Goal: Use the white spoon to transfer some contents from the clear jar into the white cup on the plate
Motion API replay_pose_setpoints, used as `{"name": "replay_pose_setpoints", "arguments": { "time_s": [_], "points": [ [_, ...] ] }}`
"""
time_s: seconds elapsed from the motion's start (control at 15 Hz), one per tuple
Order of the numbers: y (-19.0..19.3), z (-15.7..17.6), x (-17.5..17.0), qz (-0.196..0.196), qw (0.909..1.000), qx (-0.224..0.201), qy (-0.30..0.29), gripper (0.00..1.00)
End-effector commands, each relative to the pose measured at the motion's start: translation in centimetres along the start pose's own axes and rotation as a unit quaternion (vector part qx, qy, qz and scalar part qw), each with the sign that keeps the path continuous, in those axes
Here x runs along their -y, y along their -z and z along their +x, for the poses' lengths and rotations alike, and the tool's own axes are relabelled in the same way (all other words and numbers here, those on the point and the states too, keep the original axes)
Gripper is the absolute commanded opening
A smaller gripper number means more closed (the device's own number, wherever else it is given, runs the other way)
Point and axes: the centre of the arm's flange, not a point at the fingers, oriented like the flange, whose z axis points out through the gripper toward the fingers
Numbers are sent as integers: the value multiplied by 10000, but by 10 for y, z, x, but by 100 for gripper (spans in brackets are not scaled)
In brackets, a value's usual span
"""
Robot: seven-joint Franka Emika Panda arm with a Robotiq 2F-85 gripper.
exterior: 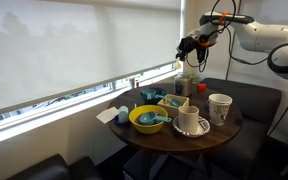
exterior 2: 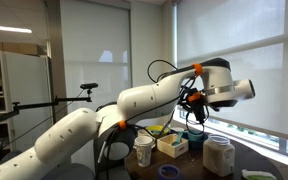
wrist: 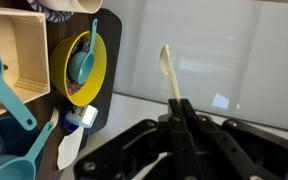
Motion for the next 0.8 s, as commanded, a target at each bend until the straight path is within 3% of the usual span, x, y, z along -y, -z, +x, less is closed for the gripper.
{"name": "replay_pose_setpoints", "arguments": {
  "time_s": [0.0,0.73],
  "points": [
    [-27,-3,8,-31,9992,211,-333,2],
    [-64,1,9,-190,9914,987,-843,2]
  ]
}}
